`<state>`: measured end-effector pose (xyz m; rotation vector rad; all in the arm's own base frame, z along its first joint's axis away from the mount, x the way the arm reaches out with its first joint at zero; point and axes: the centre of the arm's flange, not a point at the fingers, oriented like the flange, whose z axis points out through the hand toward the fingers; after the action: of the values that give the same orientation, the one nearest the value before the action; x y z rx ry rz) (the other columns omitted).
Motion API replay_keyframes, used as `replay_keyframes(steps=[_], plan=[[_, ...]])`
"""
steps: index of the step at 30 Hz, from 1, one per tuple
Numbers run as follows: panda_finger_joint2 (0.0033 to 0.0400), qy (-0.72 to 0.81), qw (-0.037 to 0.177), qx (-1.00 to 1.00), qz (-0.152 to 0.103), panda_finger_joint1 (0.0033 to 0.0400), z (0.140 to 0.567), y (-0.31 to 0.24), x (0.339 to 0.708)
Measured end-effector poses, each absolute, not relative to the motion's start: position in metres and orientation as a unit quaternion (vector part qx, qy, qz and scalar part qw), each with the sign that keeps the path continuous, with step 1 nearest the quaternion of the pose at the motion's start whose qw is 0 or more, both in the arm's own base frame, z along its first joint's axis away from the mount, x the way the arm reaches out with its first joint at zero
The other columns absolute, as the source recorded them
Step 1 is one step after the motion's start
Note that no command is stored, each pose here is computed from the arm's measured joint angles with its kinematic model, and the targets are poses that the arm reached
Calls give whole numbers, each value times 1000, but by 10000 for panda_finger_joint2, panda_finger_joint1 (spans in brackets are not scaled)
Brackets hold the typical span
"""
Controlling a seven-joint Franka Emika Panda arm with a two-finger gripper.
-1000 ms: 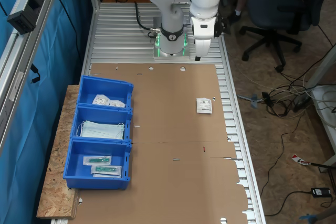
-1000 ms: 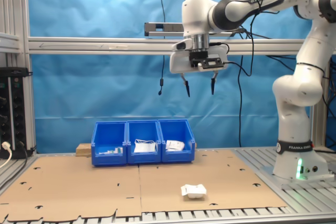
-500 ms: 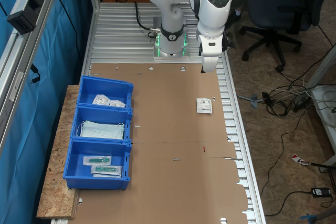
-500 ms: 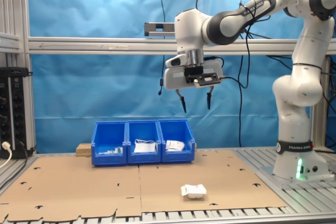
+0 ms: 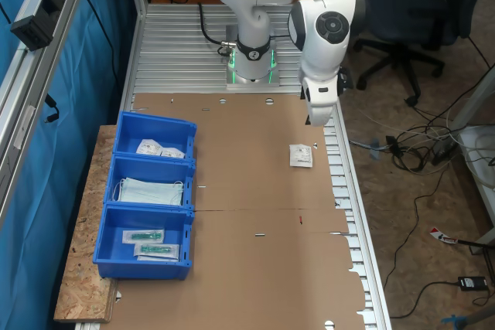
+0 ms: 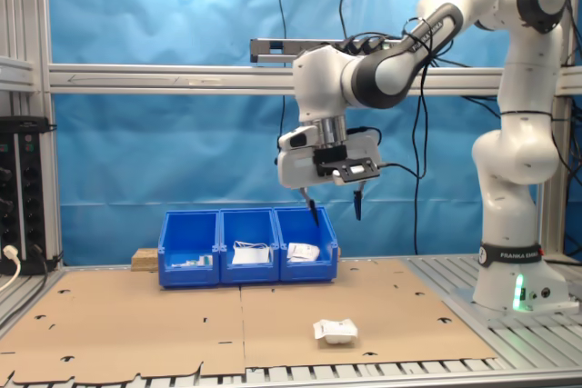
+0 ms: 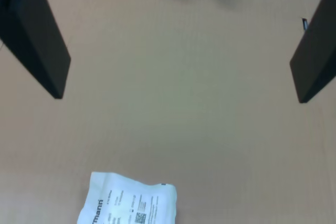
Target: Pick and place sorting task of medical equipment.
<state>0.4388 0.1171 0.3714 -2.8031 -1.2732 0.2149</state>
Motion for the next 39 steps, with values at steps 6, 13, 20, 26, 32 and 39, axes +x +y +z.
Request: replay_keyframes(steps=[6, 13, 20, 26, 32, 39], plan=[[400, -419, 33, -905, 69, 400, 346, 125, 444], [400, -420, 37, -905, 60, 400, 316, 126, 445], [400, -417, 35, -907, 51, 400, 280, 120, 431], [400, -414, 33, -909, 43, 400, 255, 115, 416], [400, -411, 32, -910, 31, 400, 235, 110, 406], [400, -406, 31, -913, 13, 400, 220, 107, 406]])
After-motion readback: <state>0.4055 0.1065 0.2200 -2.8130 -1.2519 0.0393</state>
